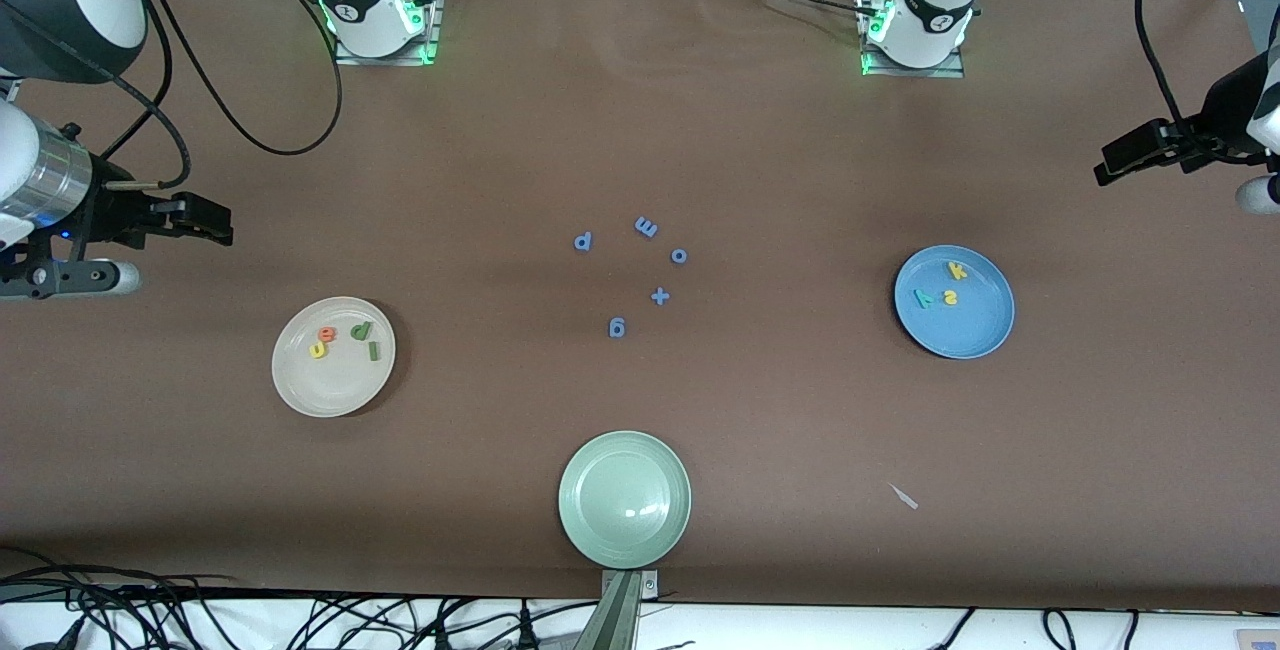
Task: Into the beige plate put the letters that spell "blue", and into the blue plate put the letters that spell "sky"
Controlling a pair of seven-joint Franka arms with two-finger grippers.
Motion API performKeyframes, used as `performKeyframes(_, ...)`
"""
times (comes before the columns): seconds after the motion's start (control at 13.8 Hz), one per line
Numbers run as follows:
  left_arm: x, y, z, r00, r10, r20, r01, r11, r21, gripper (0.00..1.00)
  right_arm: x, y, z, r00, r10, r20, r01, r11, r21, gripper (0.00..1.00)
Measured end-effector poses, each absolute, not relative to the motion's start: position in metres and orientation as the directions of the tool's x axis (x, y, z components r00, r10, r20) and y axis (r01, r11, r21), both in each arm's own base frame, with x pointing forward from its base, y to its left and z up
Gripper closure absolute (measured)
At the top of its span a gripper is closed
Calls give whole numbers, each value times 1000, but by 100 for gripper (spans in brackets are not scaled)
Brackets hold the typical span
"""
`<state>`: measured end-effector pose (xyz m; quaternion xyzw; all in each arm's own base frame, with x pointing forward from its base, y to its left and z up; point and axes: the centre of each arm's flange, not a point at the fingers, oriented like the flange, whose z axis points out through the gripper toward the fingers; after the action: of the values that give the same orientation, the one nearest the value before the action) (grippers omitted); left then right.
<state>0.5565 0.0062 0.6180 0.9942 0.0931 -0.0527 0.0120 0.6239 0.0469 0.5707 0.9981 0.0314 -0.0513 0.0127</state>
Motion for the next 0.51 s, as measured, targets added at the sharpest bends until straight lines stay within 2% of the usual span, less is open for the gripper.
performKeyframes(0.51, 557, 4, 622, 979, 179, -98, 181, -983, 16, 0, 590, 30, 581, 997, 41, -65, 40, -999, -26, 0)
